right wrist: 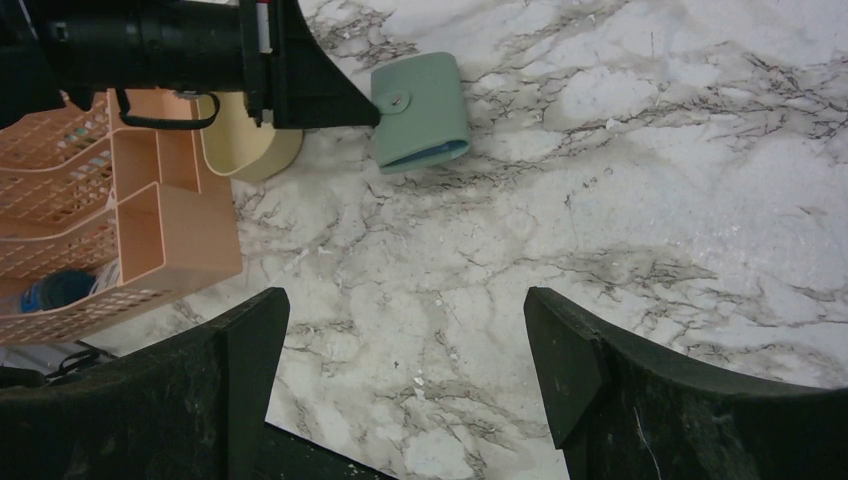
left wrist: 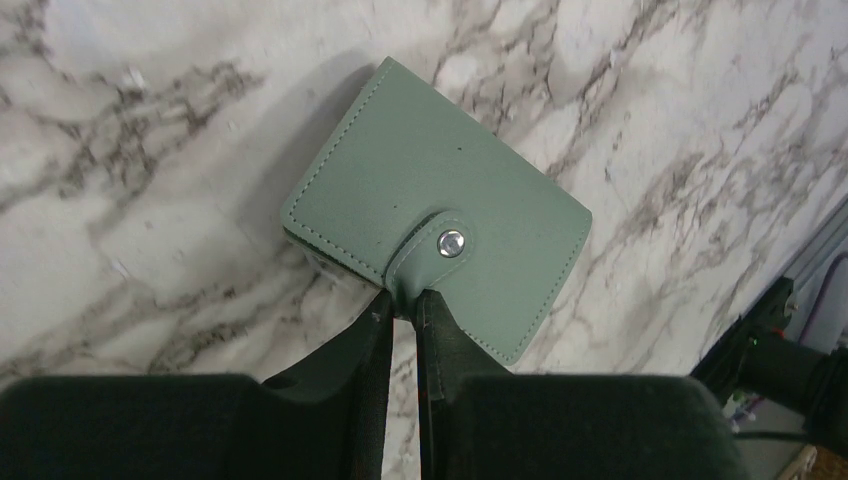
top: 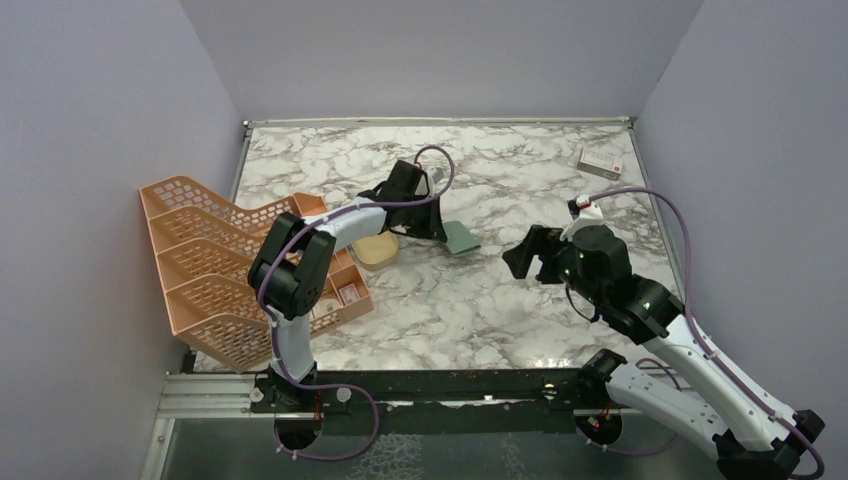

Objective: Put the credit cards into the card holder
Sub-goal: Move the card holder to the center of the board, then open the card holder at the center of the board.

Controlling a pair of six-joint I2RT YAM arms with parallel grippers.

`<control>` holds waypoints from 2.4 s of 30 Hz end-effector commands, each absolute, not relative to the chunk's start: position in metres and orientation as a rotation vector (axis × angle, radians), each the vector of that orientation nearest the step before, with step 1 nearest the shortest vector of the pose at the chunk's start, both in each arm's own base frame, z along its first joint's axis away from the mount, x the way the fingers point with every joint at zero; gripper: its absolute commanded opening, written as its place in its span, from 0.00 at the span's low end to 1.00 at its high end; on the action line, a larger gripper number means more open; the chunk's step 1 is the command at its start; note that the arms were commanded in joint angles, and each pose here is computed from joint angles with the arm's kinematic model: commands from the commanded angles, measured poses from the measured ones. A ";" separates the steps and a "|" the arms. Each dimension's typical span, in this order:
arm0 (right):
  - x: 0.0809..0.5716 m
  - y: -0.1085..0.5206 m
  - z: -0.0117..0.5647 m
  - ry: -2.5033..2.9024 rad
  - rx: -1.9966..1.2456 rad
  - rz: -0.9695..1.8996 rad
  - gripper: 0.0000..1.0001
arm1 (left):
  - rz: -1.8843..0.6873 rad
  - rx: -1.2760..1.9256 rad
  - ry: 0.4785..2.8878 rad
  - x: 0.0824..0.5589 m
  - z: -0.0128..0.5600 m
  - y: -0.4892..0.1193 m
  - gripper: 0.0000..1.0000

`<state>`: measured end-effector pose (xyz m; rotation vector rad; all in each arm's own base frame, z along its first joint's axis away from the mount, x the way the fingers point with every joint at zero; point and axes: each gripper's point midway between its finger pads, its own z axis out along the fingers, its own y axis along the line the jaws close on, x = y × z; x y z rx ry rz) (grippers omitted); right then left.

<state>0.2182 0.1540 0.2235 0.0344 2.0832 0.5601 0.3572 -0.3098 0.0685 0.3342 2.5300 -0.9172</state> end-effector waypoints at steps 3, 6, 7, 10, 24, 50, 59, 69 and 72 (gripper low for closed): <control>0.212 0.156 0.212 2.126 0.044 0.588 0.89 | -1.050 0.470 2.543 0.295 0.087 -0.312 0.08; 0.212 0.161 0.205 2.158 0.021 0.584 0.89 | -1.023 0.512 2.571 0.277 0.086 -0.306 0.13; 0.212 0.163 0.203 2.172 0.006 0.581 0.89 | -1.013 0.522 2.578 0.273 0.086 -0.303 0.14; 0.212 0.172 0.193 2.224 -0.042 0.594 0.89 | -0.988 0.529 2.599 0.267 0.080 -0.297 0.21; 0.228 0.223 0.150 2.327 -0.130 0.739 0.76 | -0.948 0.524 2.381 0.267 0.149 -0.283 0.57; 0.270 0.273 0.045 2.518 -0.201 0.718 0.51 | -0.564 0.392 2.049 0.262 0.220 -0.198 0.77; 0.267 0.269 0.020 2.533 -0.234 0.700 0.40 | -0.559 0.356 2.062 0.260 0.217 -0.194 0.71; 0.260 0.272 0.063 2.426 -0.266 0.795 0.02 | -0.697 0.390 2.124 0.240 0.208 -0.209 0.67; 0.256 0.274 0.086 2.376 -0.269 0.848 0.01 | -0.793 0.392 2.116 0.233 0.215 -0.219 0.66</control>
